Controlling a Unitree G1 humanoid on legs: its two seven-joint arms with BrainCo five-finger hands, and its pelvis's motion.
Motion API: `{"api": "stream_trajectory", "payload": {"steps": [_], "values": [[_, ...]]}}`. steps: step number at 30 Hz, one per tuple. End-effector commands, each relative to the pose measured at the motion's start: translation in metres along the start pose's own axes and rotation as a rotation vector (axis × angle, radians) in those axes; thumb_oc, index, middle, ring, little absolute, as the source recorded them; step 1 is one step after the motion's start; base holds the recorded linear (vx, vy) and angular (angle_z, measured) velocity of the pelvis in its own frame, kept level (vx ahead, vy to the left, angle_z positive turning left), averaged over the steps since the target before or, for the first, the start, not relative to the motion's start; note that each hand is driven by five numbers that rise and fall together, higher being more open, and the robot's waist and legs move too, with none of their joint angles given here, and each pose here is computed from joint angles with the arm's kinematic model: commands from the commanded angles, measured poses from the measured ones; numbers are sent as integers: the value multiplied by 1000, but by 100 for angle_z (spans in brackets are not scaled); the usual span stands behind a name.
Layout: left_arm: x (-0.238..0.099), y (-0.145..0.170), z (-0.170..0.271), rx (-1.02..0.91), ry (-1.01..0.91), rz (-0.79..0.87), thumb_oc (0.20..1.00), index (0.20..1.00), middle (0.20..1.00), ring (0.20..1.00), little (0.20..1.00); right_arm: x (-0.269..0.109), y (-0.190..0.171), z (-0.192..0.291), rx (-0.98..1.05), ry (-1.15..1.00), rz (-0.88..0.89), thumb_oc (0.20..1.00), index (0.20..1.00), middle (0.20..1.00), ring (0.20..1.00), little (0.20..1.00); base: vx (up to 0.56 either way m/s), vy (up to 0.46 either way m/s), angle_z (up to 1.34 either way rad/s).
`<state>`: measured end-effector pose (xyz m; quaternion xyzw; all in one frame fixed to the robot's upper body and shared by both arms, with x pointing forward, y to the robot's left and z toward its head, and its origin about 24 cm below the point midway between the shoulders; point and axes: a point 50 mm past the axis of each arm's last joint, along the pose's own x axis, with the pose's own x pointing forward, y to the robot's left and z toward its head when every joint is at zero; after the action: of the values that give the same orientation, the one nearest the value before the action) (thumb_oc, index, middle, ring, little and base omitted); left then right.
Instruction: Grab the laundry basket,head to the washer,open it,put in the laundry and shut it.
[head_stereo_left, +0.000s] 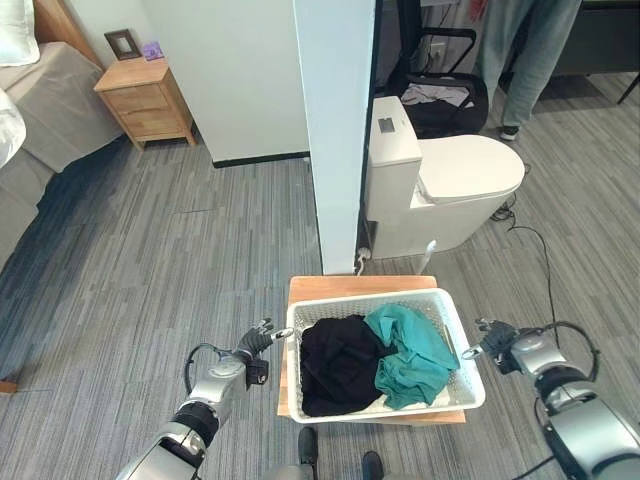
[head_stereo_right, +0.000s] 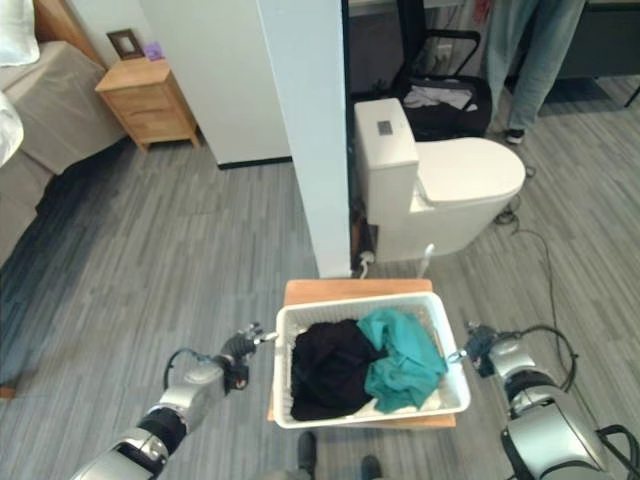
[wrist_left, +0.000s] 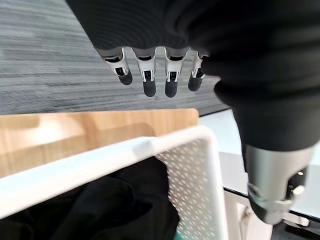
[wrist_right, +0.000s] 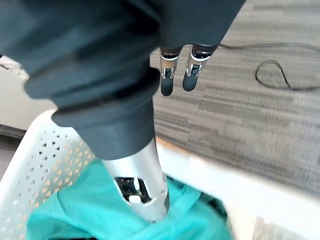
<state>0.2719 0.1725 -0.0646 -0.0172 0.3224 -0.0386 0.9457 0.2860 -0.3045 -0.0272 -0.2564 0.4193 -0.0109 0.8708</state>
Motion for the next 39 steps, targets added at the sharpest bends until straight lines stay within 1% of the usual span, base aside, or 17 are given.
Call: {"api": "stream_trajectory", "payload": {"steps": [1, 9, 11, 12, 13, 15, 16, 17, 18, 21, 22, 23, 24, 26, 27, 31, 39], "values": [[8, -17, 24, 5, -74, -34, 1000, 1000, 1000, 1000, 1000, -4, -21, 15, 46, -67, -71, 1000, 1000, 1000, 1000, 1000, 0, 0, 0], [8, -26, 13, 42, -43, -74, 1000, 1000, 1000, 1000, 1000, -1, -12, 0, 135, -31, -58, 1000, 1000, 1000, 1000, 1000, 0, -1, 1], [9, -31, 13, 94, -32, -94, 1000, 1000, 1000, 1000, 1000, -1, -16, -2, 188, -23, -73, 1000, 1000, 1000, 1000, 1000, -21, -2, 2], [12, -35, 18, 176, -30, -117, 1000, 1000, 1000, 1000, 1000, -3, -26, 1, 211, -16, -102, 1000, 1000, 1000, 1000, 1000, -31, -1, 5], [12, -35, 18, 176, -30, -117, 1000, 1000, 1000, 1000, 1000, -3, -26, 1, 211, -16, -102, 1000, 1000, 1000, 1000, 1000, -31, 1, 5], [16, -38, 27, 276, -27, -127, 1000, 1000, 1000, 1000, 1000, -6, -39, 13, 218, -39, -132, 1000, 1000, 1000, 1000, 1000, -41, 6, 12], [16, -38, 27, 276, -27, -127, 1000, 1000, 1000, 1000, 1000, -6, -39, 13, 218, -39, -132, 1000, 1000, 1000, 1000, 1000, -56, 8, 17], [19, -38, 37, 362, -36, -123, 1000, 1000, 1000, 1000, 1000, -8, -45, 19, 219, -49, -148, 1000, 1000, 1000, 1000, 1000, -25, 4, 10], [19, -38, 38, 362, -37, -123, 1000, 1000, 1000, 1000, 1000, -8, -45, 19, 219, -49, -148, 1000, 1000, 1000, 1000, 1000, -34, 2, 7], [23, -40, 53, 464, -57, -114, 1000, 1000, 1000, 1000, 1000, -10, -50, 26, 214, -61, -162, 1000, 1000, 1000, 1000, 1000, -32, -9, 1], [25, -42, 63, 549, -67, -109, 1000, 1000, 1000, 1000, 1000, -11, -53, 29, 213, -60, -169, 1000, 1000, 1000, 1000, 1000, -36, -7, 0], [25, -42, 63, 549, -68, -109, 1000, 1000, 1000, 1000, 1000, -11, -53, 29, 213, -61, -169, 1000, 1000, 1000, 1000, 1000, -42, -16, 4], [27, -42, 69, 634, -62, -92, 1000, 1000, 1000, 1000, 1000, -10, -52, 32, 216, -66, -167, 1000, 1000, 1000, 1000, 1000, 0, 0, 0], [28, -43, 73, 664, -60, -83, 1000, 1000, 1000, 1000, 1000, -11, -52, 36, 216, -73, -166, 1000, 1000, 1000, 1000, 1000, -18, -3, 0], [30, -43, 76, 731, -39, -66, 1000, 1000, 1000, 1000, 1000, -11, -50, 42, 203, -78, -161, 1000, 1000, 1000, 1000, 1000, 0, 0, 0], [31, -41, 68, 697, 30, -47, 1000, 1000, 1000, 1000, 1000, -9, -41, 52, 181, -76, -136, 1000, 1000, 1000, 1000, 1000, -4, -5, -5], [28, -4, 76, 633, 101, 123, 1000, 1000, 1000, 1000, 1000, -6, -14, 82, 115, -109, -77, 1000, 1000, 1000, 1000, 1000, -3, -12, -8]]}}
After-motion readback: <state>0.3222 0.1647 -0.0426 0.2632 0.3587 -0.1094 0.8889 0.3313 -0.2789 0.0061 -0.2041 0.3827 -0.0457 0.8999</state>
